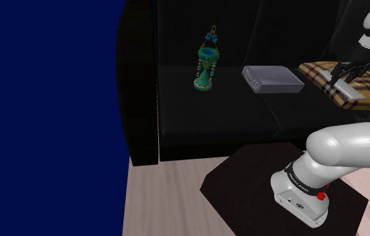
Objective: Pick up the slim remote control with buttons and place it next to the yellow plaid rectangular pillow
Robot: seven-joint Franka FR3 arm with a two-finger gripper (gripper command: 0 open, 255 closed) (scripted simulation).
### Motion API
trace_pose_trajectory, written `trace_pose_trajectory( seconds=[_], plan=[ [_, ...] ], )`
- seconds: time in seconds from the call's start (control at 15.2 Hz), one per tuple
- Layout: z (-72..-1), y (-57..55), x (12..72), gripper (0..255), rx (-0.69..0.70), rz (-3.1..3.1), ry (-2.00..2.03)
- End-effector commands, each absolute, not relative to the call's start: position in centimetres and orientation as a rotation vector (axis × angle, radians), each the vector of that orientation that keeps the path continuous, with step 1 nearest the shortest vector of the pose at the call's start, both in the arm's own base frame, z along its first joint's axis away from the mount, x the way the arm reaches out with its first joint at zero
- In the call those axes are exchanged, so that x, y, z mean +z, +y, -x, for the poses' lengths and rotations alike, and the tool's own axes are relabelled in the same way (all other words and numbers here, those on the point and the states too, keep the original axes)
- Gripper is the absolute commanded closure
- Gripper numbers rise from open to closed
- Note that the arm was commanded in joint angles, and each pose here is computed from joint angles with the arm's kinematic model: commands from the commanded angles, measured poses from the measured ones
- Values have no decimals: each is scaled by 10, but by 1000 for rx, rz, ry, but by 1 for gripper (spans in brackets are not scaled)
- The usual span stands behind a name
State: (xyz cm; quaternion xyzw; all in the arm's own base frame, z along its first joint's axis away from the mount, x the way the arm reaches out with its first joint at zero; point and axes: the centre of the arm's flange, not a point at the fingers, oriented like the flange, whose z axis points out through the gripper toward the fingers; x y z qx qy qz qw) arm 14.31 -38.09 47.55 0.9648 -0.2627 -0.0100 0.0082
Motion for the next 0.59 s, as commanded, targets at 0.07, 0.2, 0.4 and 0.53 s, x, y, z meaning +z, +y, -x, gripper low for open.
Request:
trace_pose_trajectory(
  seconds=[0.07, 0.2, 0.4, 0.53],
  plan=[
    [-143, -380, 459, 255, -30, -3015, -821],
    [-143, -380, 448, 255, -30, -3015, -821],
    [-143, -380, 432, 255, -30, -3015, -821],
    [-143, -380, 422, 255, -30, -3015, -821]
  ],
)
